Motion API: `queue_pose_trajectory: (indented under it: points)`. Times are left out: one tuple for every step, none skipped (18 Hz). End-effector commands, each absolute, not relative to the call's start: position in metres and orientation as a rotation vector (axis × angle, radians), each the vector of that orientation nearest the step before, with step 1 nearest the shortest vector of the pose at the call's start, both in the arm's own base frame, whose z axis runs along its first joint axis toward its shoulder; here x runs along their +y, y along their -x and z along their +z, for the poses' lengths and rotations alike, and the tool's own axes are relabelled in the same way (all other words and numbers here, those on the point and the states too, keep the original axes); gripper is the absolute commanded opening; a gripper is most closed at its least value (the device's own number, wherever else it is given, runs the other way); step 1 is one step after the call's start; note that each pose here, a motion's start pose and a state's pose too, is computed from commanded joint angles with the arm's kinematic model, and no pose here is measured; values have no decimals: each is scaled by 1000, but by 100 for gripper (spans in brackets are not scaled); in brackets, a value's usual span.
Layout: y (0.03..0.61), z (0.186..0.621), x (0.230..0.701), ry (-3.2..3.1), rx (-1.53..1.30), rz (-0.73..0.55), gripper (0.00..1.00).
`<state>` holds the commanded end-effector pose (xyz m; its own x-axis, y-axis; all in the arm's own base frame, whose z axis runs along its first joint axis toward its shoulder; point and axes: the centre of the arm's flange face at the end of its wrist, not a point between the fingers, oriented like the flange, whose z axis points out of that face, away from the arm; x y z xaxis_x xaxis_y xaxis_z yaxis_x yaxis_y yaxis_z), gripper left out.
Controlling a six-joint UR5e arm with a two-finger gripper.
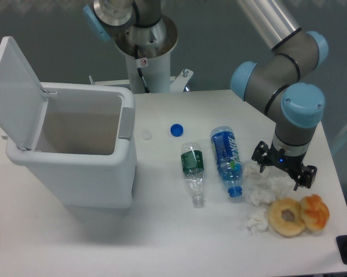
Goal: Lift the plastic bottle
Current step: 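Move the gripper down toward the blue-label water bottle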
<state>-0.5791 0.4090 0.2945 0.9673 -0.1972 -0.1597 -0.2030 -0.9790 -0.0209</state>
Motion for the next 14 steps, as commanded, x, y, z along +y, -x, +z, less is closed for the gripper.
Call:
queue_pose_trajectory:
  points:
    - [579,292,410,3082,313,241,100]
    - [579,292,410,3082,306,240,100]
    - [579,292,411,3082,302,240,100]
    - [578,291,412,3083,297,238,100]
    - [574,290,415,3085,266,235,100]
    - [571,291,414,3088,181,231,100]
    - [566,290,419,3086,77,223,100]
    - [558,288,425,3082,-8,211,100]
    - [552,282,428,3083,-69,191,100]
    - [551,278,430,3081,-88,187,100]
    - [550,276,434,3075,-88,195,100]
    - [547,276,439,3069,-95,204,100]
    - [543,271,440,3071,-133,190,100]
    - [541,269,442,3067,-172,183,100]
